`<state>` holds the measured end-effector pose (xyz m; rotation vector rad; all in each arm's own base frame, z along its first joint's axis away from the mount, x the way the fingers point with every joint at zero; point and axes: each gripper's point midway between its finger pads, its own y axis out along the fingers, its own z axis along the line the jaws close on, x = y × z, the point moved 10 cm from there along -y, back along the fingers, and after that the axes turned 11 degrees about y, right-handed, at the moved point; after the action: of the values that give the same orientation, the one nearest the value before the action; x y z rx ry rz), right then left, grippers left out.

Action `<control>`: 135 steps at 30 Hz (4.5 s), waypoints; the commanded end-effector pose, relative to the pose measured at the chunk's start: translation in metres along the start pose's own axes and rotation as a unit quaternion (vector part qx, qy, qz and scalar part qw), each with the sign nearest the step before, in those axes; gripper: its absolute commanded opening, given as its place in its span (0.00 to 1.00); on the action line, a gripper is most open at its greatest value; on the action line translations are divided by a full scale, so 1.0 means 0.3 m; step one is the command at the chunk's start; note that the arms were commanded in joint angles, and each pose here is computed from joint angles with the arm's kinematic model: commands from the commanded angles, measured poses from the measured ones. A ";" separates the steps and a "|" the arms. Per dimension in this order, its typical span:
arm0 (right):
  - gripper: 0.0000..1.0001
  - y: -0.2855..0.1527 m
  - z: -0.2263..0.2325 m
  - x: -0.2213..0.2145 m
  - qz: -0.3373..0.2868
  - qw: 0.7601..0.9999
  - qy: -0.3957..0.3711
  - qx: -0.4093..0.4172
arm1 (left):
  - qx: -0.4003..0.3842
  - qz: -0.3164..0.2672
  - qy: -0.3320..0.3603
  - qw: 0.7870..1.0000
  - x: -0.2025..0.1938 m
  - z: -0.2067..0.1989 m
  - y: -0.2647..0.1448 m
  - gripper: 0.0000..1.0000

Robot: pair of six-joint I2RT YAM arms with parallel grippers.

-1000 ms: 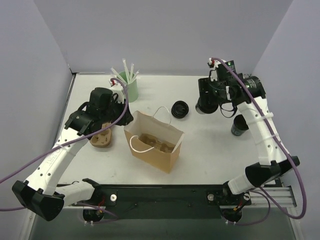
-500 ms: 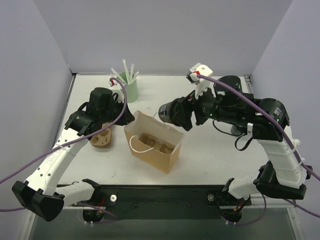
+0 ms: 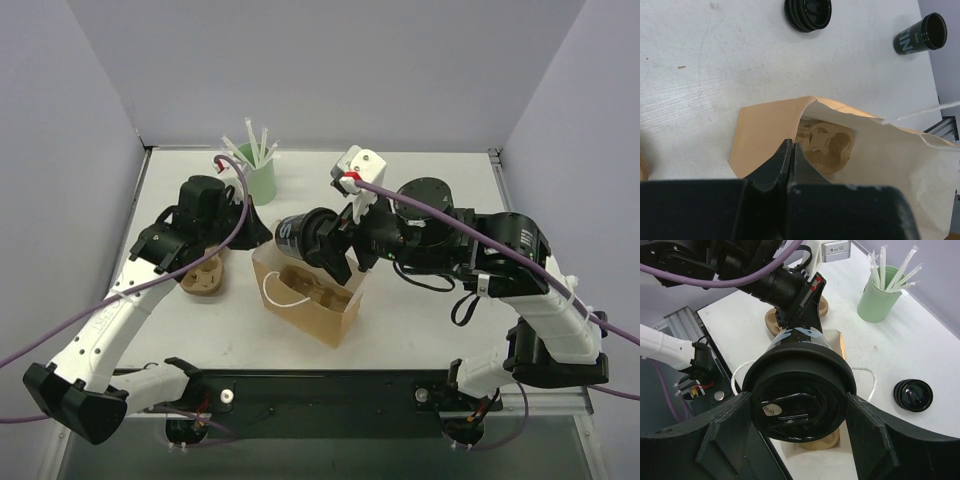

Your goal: Pack the takeout coffee

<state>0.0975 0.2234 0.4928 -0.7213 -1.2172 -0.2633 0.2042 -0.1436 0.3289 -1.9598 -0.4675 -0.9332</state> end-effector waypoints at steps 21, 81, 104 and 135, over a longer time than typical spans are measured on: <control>0.54 0.190 -0.048 -0.374 0.158 0.962 -0.157 -0.156 | -0.150 -0.273 0.074 0.947 -0.112 -0.063 -0.148 0.00; 0.54 0.453 -0.261 -0.620 0.171 0.942 -0.225 -0.182 | -0.169 -0.221 0.079 0.957 -0.253 -0.026 -0.088 0.00; 0.53 0.456 -0.297 -0.723 0.293 0.895 -0.310 -0.134 | -0.174 -0.228 0.068 0.956 -0.280 -0.025 -0.074 0.00; 0.52 0.482 -0.279 -0.795 0.240 0.906 -0.315 -0.148 | -0.081 -0.174 0.119 0.974 -0.280 0.012 -0.164 0.41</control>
<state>0.1648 0.2406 0.2132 -1.3810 -1.5652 0.1868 0.1261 -0.1181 0.2816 -1.9675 -0.6474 -1.4154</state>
